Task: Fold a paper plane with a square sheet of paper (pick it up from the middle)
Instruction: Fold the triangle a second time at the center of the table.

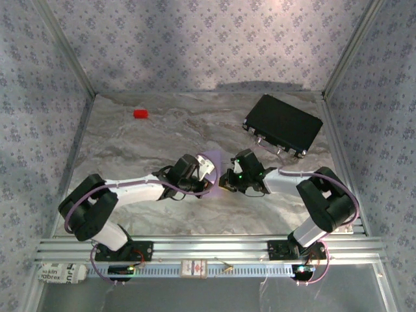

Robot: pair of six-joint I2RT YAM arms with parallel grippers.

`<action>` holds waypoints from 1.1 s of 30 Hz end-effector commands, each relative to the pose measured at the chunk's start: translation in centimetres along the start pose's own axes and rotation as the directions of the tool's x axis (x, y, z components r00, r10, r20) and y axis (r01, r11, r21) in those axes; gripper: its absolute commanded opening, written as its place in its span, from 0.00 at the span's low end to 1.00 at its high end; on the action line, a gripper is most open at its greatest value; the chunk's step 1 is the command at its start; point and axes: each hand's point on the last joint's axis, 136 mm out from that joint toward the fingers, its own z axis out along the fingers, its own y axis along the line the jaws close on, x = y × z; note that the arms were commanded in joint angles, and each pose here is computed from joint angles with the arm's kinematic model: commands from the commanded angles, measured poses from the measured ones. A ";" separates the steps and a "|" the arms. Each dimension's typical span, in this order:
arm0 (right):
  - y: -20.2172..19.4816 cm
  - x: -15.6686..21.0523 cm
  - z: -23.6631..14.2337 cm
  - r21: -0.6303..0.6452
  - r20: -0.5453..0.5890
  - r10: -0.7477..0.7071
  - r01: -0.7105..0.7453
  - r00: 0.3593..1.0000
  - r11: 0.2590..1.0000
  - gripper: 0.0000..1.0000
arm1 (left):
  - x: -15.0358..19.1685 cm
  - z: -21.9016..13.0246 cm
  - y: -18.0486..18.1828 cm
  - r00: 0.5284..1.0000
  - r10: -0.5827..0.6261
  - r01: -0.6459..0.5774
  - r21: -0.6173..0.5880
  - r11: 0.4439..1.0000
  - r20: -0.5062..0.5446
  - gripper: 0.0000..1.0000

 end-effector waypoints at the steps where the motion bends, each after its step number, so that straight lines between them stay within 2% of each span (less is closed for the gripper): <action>1: -0.9 0.3 0.5 0.070 -0.006 -0.007 0.008 1.000 0.998 0.06 | -0.4 0.1 -0.6 1.000 -0.026 0.026 0.046 0.999 -0.015 0.01; 6: -0.8 0.3 0.9 0.062 -0.005 -0.011 0.011 1.000 0.998 0.05 | -0.4 0.2 -0.6 0.999 -0.036 0.037 0.059 0.998 -0.023 0.09; 11: 0.7 -0.1 0.8 0.011 -0.001 -0.025 0.025 1.000 1.000 0.05 | -0.5 0.1 -0.6 0.999 -0.037 0.039 0.068 0.997 -0.032 0.11; 14: 0.8 -0.1 0.9 0.008 -0.004 -0.025 0.025 1.000 1.000 0.05 | -0.6 0.0 -0.7 0.998 -0.038 0.041 0.074 0.996 -0.041 0.10; 19: 0.3 0.1 1.1 0.028 -0.009 -0.020 0.020 1.000 0.999 0.05 | -0.5 -0.1 -0.5 0.998 -0.043 0.047 0.082 0.996 -0.051 0.01; 23: 0.0 0.6 1.5 0.050 -0.023 -0.023 0.024 0.999 0.998 0.05 | -0.2 0.0 -0.4 0.997 -0.054 0.058 0.085 0.995 -0.054 0.00; 33: -3.3 1.4 1.8 0.197 -0.070 -0.046 0.059 0.996 0.979 0.04 | -0.3 0.5 -0.2 0.993 -0.109 0.112 0.085 0.990 -0.036 0.00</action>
